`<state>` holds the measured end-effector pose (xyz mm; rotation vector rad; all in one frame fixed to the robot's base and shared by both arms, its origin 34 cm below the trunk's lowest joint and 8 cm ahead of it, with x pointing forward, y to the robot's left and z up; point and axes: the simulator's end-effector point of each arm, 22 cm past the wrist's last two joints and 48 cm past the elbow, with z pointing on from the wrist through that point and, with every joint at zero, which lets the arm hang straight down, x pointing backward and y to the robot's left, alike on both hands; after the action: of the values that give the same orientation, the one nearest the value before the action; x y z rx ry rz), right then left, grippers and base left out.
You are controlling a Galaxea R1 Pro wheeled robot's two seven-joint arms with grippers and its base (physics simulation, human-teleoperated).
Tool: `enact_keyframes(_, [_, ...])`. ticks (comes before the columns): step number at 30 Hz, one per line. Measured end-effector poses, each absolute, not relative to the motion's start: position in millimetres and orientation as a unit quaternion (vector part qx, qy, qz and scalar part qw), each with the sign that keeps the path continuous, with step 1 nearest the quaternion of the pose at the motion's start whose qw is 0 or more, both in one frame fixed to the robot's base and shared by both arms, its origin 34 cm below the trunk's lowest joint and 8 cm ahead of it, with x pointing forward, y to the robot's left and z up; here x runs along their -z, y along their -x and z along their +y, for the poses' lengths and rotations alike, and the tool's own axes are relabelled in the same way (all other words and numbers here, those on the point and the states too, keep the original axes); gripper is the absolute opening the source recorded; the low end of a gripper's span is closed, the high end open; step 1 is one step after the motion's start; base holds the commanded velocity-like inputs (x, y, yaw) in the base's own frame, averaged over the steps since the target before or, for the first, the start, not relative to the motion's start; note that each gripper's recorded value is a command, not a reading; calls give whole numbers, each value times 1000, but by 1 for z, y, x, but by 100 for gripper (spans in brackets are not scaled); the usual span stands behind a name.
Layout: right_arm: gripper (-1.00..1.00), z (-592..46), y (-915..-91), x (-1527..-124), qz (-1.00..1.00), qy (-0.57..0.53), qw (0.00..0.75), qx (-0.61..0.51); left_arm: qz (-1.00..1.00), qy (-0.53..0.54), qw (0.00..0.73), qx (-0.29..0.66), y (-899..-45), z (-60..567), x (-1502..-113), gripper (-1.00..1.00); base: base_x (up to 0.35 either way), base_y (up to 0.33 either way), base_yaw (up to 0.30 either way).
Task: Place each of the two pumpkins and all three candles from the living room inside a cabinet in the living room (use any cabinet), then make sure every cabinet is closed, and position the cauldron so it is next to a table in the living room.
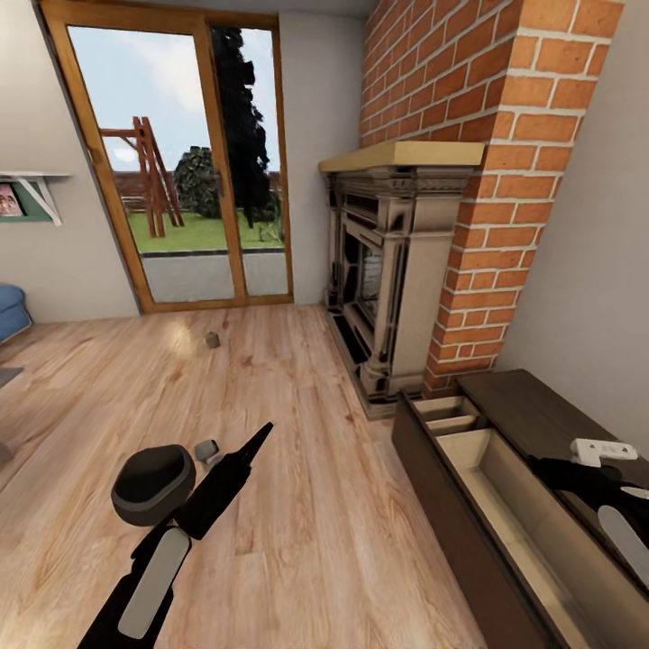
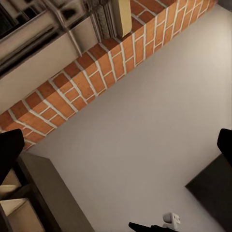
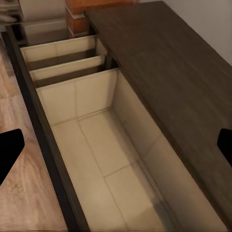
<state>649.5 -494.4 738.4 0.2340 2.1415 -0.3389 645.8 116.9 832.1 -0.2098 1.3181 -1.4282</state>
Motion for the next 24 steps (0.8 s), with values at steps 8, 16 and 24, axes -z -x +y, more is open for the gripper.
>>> enact_keyframes(8, [100, -492, -650, -737, 872, -91, 461, 139, 559, 88, 559, 605, -646, 117, -832, 100, -18, 0, 28])
enact_keyframes(16, [100, -492, -650, -737, 872, -91, 461, 139, 559, 89, 559, 606, -646, 118, -832, 100, 0, 0, 0])
enact_keyframes(24, [100, -492, -650, -737, 872, -91, 461, 139, 559, 90, 559, 606, -646, 118, -832, 100, -204, 143, 0])
